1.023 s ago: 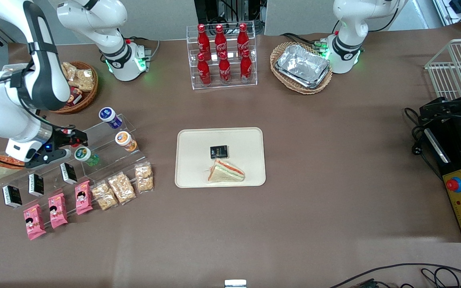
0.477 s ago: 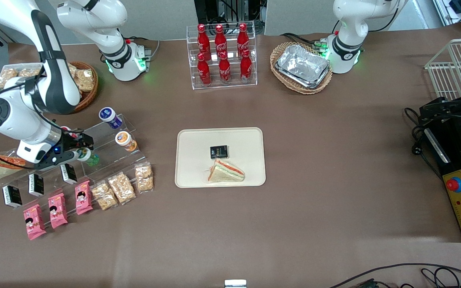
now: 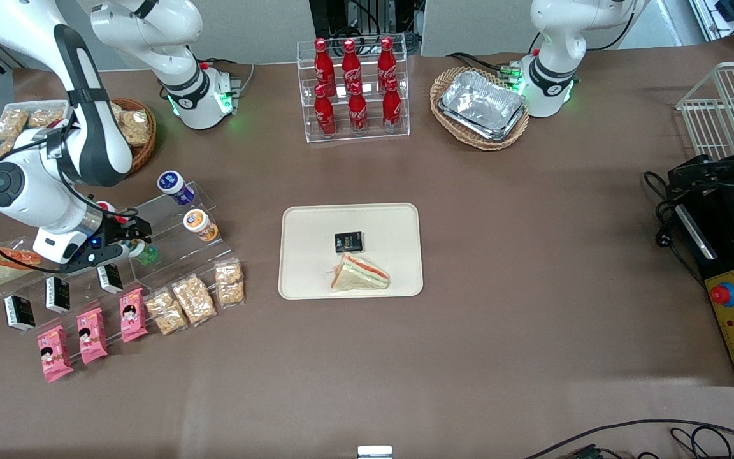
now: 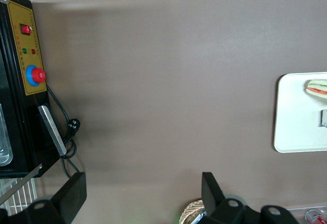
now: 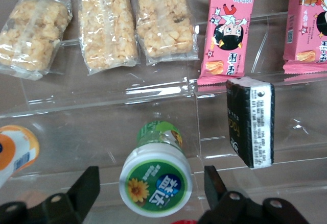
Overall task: Place green gum on tray
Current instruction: 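Close the right gripper on the green gum bottle and lift it, then carry the green gum bottle over to the white tray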
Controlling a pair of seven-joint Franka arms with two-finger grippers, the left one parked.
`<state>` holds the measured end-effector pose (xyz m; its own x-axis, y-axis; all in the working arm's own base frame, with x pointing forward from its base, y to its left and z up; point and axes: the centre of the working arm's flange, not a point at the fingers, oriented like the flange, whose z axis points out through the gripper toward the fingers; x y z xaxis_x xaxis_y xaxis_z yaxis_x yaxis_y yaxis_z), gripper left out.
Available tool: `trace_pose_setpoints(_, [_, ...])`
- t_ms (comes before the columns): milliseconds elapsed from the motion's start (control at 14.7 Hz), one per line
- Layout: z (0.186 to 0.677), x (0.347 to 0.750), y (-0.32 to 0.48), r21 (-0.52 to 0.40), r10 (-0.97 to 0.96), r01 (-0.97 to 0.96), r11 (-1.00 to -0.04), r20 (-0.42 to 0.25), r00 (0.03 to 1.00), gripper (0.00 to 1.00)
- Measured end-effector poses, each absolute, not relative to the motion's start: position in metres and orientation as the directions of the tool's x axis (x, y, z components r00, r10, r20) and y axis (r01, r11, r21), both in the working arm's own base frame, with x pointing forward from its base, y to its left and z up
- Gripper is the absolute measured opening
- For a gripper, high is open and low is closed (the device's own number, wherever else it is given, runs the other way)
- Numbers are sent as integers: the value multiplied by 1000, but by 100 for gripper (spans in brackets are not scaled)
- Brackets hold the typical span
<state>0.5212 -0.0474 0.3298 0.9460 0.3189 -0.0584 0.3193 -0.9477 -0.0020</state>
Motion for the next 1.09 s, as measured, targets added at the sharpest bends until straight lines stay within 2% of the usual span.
trace_pose_setpoints(341, [323, 518, -47, -6, 330, 330, -944, -65, 942, 89])
trace_pose_setpoints(545, [322, 517, -47, -6, 343, 344, -939, -63, 937, 80])
trace_pose_setpoints(682, [322, 518, -48, -5, 364, 364, -931, -59, 930, 62])
trace_pose_setpoints(750, [323, 518, -49, -5, 374, 375, -927, -57, 926, 59])
trace_pose_setpoints(955, [337, 526, -59, 3, 391, 391, -920, -40, 920, 59])
trace_pose_setpoints(1091, [359, 535, -62, -4, 395, 395, -919, -54, 917, 59])
